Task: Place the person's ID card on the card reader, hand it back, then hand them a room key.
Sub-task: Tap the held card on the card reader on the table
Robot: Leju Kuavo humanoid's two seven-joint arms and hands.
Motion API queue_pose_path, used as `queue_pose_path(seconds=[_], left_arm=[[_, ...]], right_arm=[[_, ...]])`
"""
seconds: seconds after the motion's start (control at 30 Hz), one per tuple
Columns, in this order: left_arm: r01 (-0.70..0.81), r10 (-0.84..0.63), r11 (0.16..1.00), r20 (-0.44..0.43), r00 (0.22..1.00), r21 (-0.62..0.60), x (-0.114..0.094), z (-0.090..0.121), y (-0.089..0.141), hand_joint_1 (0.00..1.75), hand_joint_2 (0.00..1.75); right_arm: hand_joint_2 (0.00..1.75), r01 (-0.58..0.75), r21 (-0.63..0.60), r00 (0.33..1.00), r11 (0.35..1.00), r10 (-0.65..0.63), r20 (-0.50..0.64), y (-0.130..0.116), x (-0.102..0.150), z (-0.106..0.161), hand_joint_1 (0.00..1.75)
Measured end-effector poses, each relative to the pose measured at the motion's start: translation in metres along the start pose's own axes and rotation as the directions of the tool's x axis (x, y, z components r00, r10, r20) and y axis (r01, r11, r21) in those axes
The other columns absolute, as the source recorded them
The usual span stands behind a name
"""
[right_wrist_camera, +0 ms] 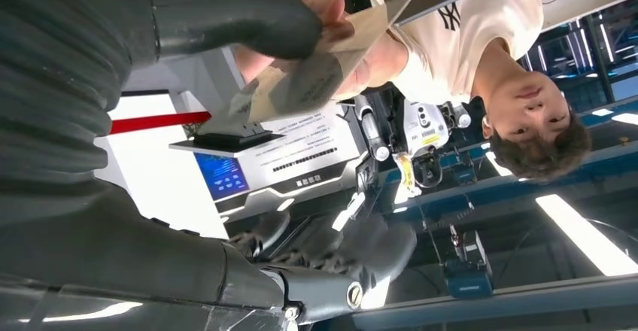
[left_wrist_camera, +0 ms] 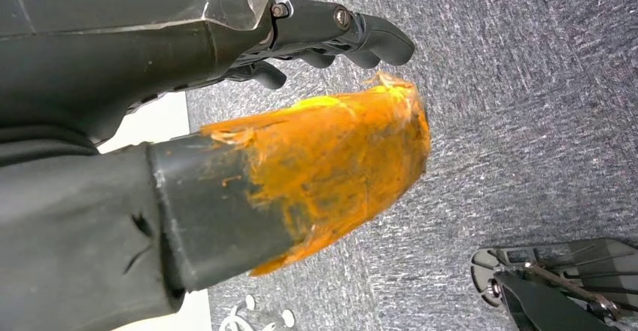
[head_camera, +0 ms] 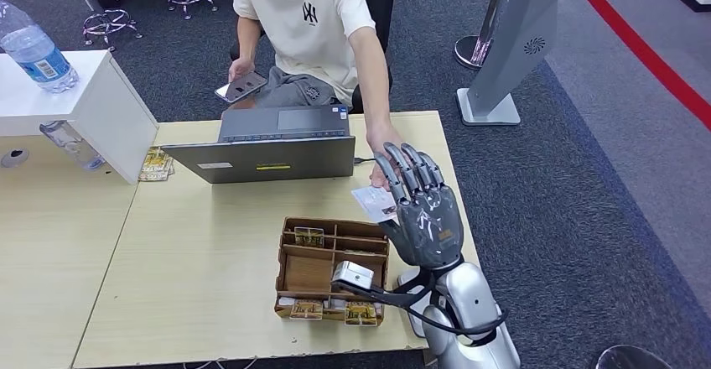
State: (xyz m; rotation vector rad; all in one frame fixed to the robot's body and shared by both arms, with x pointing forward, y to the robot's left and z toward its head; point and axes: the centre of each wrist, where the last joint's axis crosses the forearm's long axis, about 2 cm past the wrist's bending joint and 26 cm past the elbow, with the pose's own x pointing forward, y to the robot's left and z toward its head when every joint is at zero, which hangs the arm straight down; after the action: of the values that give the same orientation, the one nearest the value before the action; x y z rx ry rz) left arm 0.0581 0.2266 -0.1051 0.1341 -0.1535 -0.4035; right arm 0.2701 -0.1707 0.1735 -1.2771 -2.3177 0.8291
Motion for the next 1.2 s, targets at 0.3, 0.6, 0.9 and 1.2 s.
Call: queue_pose_path(seconds=[0.3,0.6,0.9,1.2], left_arm=[[0.002,-0.002,1.000,-0.004,1.000,0.000,0.000,0.000,0.000,0.00,0.00],[0.003,-0.003,1.000,-0.005,1.000,0.000,0.000,0.000,0.000,0.00,0.00],[-0.009,0.009,1.000,-0.005,1.000,0.006,0.000,0.000,0.000,0.00,0.00],[-0.081,0.081,0.997,-0.007,0.997,0.020,-0.002,0.000,0.001,0.00,0.00]], right_arm=[[1.75,0.016,0.014,1.000,1.000,-0.016,-0.017,0.004,0.003,0.002,1.75],[1.75,0.054,0.019,0.998,0.998,-0.053,-0.033,0.004,0.005,0.010,1.75],[1.75,0.421,-0.070,0.860,0.905,-0.422,-0.287,0.013,0.019,0.025,1.75],[1.75,0.849,-0.134,0.414,0.512,-0.800,-0.435,0.009,0.033,0.042,1.75]])
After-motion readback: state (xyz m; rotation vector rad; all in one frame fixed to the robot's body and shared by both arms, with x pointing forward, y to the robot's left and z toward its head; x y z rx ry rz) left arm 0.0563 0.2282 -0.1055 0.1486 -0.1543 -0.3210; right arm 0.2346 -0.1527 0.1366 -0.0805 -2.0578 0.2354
